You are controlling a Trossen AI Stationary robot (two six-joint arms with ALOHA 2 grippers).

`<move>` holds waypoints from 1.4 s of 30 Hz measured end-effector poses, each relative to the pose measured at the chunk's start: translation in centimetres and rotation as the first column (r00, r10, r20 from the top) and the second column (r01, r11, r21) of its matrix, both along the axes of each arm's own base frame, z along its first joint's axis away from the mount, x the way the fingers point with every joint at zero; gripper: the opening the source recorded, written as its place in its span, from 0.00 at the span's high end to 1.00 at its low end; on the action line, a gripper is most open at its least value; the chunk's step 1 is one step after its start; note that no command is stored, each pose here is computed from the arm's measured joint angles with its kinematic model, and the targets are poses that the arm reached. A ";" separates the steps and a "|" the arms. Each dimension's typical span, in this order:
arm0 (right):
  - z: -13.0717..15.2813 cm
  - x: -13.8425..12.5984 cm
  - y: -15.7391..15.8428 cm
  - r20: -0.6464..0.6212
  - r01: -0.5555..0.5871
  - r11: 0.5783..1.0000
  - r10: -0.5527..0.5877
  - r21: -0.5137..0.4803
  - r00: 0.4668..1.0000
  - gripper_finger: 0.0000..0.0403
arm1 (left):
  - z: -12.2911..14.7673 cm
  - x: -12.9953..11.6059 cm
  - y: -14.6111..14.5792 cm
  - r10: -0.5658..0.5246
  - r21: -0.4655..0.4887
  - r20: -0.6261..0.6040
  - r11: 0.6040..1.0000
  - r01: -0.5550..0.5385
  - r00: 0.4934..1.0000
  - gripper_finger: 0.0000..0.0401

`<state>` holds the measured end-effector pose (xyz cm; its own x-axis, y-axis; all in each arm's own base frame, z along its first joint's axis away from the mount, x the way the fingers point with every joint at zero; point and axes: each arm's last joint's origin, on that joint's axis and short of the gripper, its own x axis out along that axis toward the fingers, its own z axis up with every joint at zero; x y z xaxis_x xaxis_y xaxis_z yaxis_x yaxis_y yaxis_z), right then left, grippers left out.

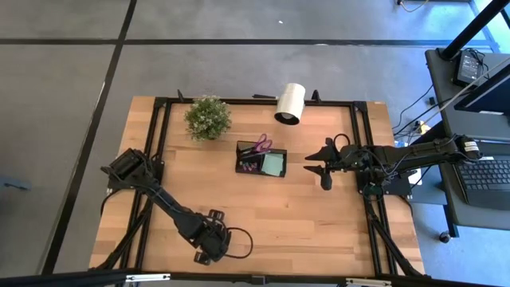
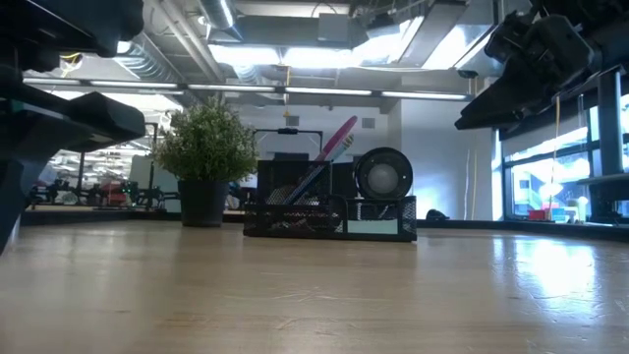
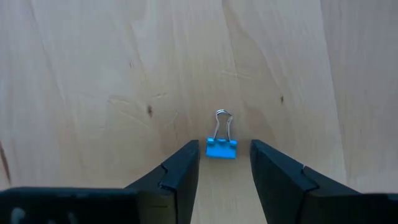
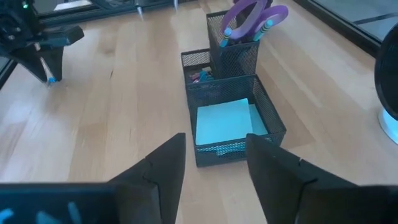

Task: Pick and place office supplies into organizer
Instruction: Put the blue binder clip into the black desk organizer

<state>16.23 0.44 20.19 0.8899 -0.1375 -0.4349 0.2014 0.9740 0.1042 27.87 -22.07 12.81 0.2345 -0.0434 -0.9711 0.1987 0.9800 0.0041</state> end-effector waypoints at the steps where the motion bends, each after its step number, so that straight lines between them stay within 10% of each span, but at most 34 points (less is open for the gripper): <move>1: 0.0 0.0 0.0 0.001 0.004 1.000 -0.004 0.008 1.000 0.58 | 0.0 0.0 0.0 0.000 -0.001 -0.001 1.000 0.000 1.000 0.66; 31: 0.0 0.0 0.0 0.002 0.009 1.000 -0.009 0.018 1.000 0.58 | 2.1 1.1 0.4 -0.036 -0.006 0.073 0.999 0.037 0.997 0.88; 42: 0.2 0.1 0.0 0.022 0.008 1.000 -0.009 0.019 1.000 0.58 | 8.0 5.3 6.2 0.277 0.005 0.359 0.954 -0.298 0.891 0.88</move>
<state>16.32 0.44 20.36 0.8983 -0.1371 -0.4175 0.2071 0.9700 0.1272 33.20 -15.87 20.77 0.5537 0.1319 -0.8222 -0.1167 0.9899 0.0803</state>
